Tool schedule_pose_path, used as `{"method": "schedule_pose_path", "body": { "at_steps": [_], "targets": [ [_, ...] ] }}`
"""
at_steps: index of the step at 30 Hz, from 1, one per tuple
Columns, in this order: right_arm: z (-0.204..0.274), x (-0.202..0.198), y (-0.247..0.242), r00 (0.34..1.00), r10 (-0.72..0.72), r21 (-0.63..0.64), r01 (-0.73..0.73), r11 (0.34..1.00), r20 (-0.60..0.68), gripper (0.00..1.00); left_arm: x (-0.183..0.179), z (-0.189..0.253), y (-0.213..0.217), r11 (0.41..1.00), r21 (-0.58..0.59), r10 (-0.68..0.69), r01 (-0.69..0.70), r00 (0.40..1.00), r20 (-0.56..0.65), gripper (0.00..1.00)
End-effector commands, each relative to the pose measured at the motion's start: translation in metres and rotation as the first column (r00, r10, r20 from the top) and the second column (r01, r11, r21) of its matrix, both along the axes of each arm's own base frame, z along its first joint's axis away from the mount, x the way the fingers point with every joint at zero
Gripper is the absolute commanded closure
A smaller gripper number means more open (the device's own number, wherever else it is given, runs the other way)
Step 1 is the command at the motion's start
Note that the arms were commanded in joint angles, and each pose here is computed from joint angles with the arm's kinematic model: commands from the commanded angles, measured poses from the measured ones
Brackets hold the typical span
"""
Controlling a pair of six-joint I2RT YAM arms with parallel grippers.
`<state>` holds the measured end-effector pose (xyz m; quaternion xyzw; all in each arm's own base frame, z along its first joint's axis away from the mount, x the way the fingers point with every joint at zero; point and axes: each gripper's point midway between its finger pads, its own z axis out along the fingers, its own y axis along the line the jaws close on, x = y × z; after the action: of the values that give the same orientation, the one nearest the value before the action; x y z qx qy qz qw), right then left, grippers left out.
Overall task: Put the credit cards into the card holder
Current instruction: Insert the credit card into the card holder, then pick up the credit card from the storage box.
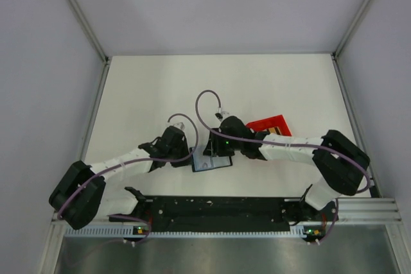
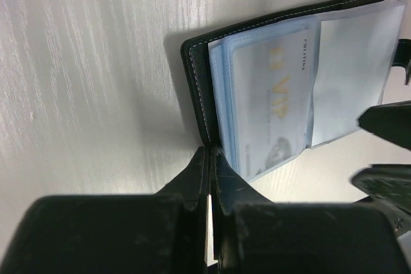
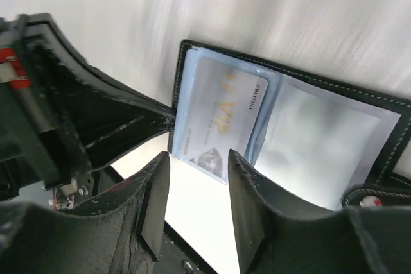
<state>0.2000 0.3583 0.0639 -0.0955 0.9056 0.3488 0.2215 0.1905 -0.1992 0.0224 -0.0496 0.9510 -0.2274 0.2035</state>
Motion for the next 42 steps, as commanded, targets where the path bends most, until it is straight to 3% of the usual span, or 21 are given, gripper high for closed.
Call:
{"method": "schedule_pose_path", "body": {
  "at_steps": [1,8,12,15,18,31,42],
  "targets": [
    [0.055,0.022,-0.004,0.986,-0.025,0.039,0.019,0.999,0.167,0.58,0.003,0.012,-0.001,1.0,-0.003,-0.027,0.027,0.999,0.046,1.0],
    [0.082,0.048,-0.074,0.95,-0.174,-0.044,0.192,0.98,0.26,0.53,0.003,0.023,-0.002,0.998,0.003,-0.065,0.065,0.996,0.063,1.0],
    [0.087,0.062,-0.128,0.92,-0.259,-0.095,0.298,0.95,0.294,0.39,0.005,0.029,-0.006,0.997,-0.014,-0.08,0.081,0.994,0.073,1.0],
    [0.077,0.067,-0.156,0.919,-0.289,-0.126,0.33,0.935,0.267,0.32,0.006,0.033,-0.009,0.996,-0.021,-0.089,0.091,0.993,0.075,1.0],
    [0.062,0.069,-0.174,0.929,-0.302,-0.139,0.335,0.932,0.216,0.32,0.007,0.034,-0.01,0.995,-0.02,-0.092,0.094,0.993,0.08,1.0],
    [0.014,0.07,-0.163,0.976,-0.214,-0.134,0.218,0.967,0.044,0.28,0.005,0.032,-0.011,0.995,-0.024,-0.09,0.092,0.994,0.065,1.0],
    [0.022,0.072,-0.156,0.983,-0.179,-0.074,0.181,0.981,0.035,0.29,0.008,0.03,-0.015,0.995,-0.031,-0.095,0.097,0.994,0.058,1.0]
  ]
}}
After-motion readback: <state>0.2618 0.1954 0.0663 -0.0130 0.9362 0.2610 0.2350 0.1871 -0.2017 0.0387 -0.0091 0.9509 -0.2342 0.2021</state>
